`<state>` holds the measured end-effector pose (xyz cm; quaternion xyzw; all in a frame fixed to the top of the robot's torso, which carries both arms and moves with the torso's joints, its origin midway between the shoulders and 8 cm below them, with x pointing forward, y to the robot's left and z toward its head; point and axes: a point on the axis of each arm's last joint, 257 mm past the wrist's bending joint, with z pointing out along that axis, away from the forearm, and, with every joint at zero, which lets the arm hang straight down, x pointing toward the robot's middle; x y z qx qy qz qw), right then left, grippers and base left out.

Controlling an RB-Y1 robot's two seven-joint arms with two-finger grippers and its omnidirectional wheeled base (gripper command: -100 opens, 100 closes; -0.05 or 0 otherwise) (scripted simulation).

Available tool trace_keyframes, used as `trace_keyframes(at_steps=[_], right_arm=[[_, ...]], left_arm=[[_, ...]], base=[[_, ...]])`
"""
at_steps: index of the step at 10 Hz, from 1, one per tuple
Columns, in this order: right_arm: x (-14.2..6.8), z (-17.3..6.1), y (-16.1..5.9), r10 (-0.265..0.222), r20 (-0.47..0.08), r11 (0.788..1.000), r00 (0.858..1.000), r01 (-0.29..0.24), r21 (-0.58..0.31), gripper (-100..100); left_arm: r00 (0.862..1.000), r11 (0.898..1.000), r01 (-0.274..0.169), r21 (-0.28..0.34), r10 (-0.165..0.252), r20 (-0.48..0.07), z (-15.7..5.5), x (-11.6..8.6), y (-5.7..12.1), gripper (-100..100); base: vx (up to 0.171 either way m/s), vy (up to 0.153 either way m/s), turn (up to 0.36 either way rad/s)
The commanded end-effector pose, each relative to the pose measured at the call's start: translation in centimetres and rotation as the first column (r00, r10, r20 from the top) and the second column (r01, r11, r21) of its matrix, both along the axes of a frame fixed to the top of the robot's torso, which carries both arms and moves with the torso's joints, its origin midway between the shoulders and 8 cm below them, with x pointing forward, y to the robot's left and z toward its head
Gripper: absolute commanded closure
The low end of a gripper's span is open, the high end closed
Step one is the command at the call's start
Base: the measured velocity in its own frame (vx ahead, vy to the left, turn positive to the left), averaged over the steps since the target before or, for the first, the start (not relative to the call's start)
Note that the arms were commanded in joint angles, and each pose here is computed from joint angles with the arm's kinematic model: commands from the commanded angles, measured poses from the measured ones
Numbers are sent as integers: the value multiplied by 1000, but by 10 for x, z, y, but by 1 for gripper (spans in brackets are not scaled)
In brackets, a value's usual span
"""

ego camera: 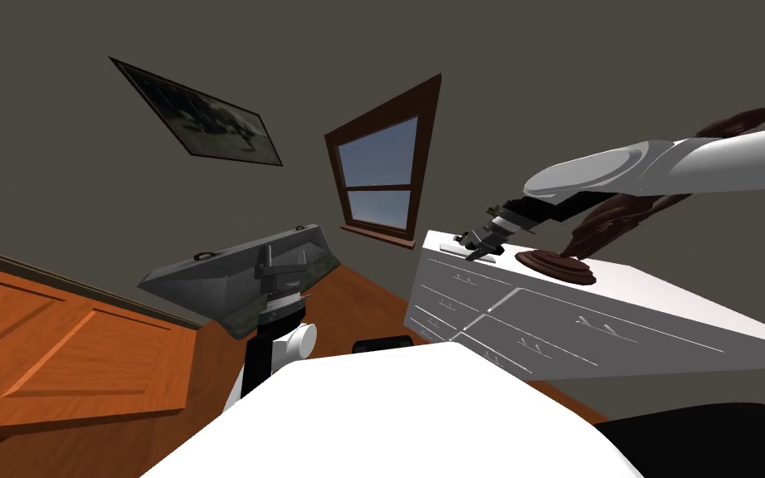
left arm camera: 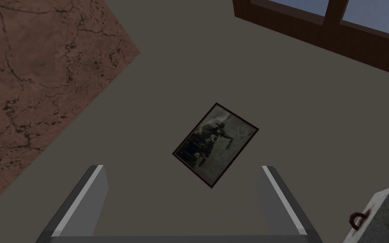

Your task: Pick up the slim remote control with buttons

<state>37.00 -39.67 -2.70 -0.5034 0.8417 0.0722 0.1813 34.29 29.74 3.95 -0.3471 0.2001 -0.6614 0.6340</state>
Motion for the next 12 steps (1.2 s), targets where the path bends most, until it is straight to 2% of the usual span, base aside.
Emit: trace_keyframes(at_steps=[1,2,3,4,5,7,9,10,11,12], right_arm=[[-4,0,-5,-7,-21,999,1000,6,-45,-100],[-9,-3,-17,-27,-57,995,998,21,-99,-100],[-9,-1,-17,-25,-58,994,998,19,-108,-100],[-14,-3,-28,-45,-91,987,995,30,-161,-100],[-14,-3,-28,-44,-92,986,995,29,-163,-100],[-26,-7,-46,-82,-151,968,985,42,-248,-100],[-37,-14,-58,-110,-199,955,974,48,-294,-100],[-34,-14,-55,-101,-183,959,978,46,-280,-100],[-35,-14,-55,-103,-186,958,977,47,-282,0],[-36,-25,-62,-114,-184,957,976,59,-283,-100]], left_arm=[[1000,1000,0,0,0,0,0,0,0,0],[1000,1000,0,0,0,0,0,0,0,0],[1000,1000,0,0,0,0,0,0,0,0],[1000,1000,0,0,0,0,0,0,0,0],[1000,1000,0,0,0,0,0,0,0,0],[1000,1000,0,0,0,0,0,0,0,0],[1000,1000,0,0,0,0,0,0,0,0],[1000,1000,0,0,0,0,0,0,0,0],[1000,1000,0,0,0,0,0,0,0,0],[1000,1000,0,0,0,0,0,0,0,0]], base=[[72,22,-30],[83,31,-46],[68,26,-25],[77,20,-38],[65,18,-26],[77,22,-44],[95,17,-32],[34,6,-4],[7,1,2],[-16,12,77]])
